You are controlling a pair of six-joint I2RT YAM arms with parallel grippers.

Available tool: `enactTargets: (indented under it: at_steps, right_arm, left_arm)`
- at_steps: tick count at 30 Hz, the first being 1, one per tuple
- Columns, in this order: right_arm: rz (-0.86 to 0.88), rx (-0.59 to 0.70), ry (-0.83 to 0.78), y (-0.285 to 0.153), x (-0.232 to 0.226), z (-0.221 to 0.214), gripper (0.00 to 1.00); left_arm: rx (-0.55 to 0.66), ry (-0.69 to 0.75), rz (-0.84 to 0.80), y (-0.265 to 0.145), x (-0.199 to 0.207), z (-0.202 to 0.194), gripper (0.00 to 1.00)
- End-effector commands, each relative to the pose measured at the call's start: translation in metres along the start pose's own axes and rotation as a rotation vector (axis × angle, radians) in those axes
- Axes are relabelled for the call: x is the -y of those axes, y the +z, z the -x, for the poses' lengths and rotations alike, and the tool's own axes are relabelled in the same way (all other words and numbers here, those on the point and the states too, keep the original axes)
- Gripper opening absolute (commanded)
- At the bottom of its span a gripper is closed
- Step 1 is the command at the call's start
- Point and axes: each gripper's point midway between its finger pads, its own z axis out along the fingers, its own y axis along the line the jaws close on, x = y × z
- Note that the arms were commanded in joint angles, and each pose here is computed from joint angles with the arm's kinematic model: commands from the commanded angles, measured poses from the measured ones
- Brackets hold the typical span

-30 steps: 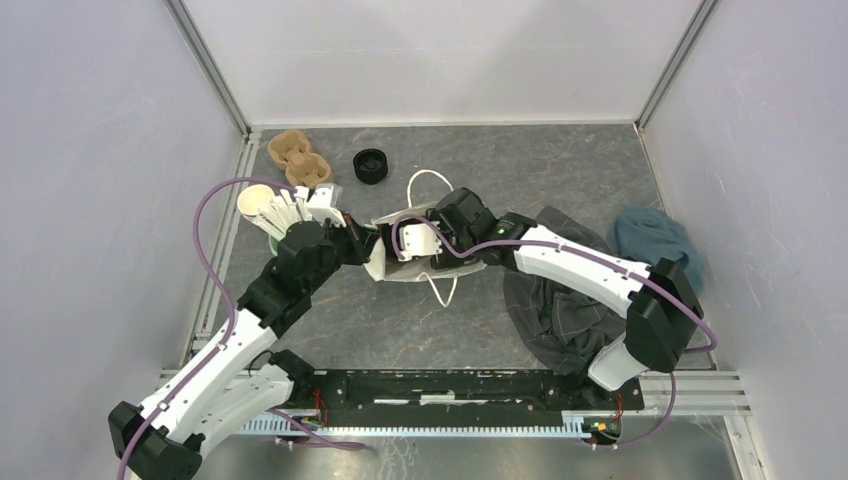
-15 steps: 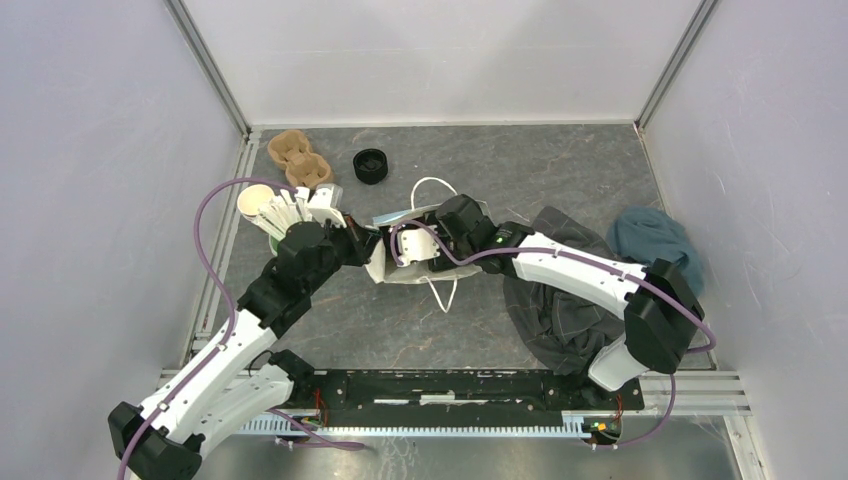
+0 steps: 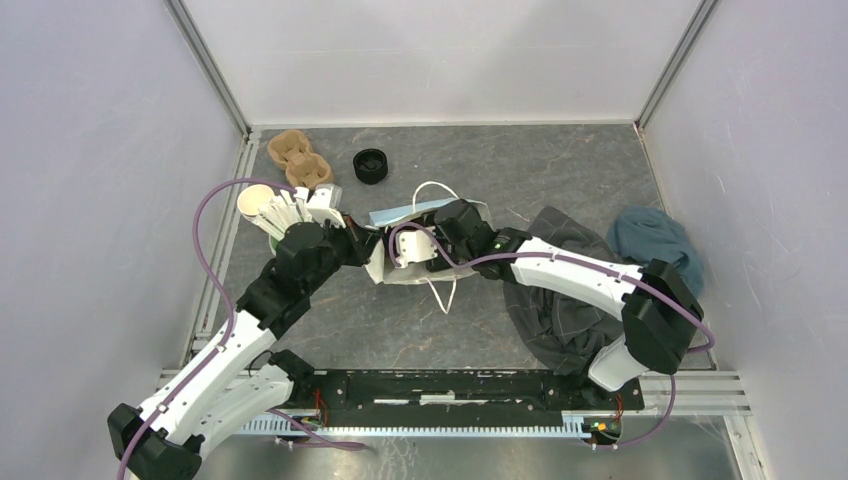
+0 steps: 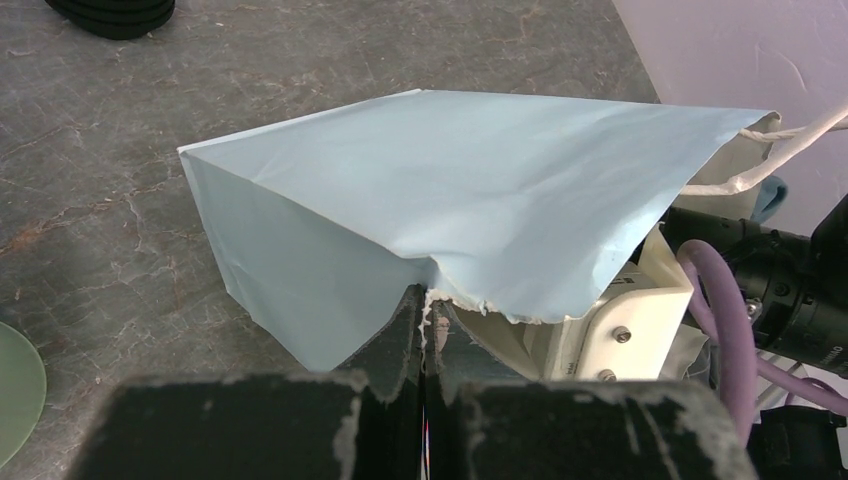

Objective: Pack the takeout coffee

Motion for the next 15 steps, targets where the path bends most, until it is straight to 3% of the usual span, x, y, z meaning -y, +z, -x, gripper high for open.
enactTargets:
  at_steps: [1,15]
  right_arm:
    - [-0.088,-0.004,0.048,0.004,0.014,0.001,0.0]
    - [-0.031,-0.002,0.082,-0.006,0.0,0.015,0.0]
  left_arm:
    - [0.005,-0.041,-0.056,-0.005,0.014,0.004,0.02]
    - [-0.023,-0.07,-0.079,-0.009,0.024,0.009,0.02]
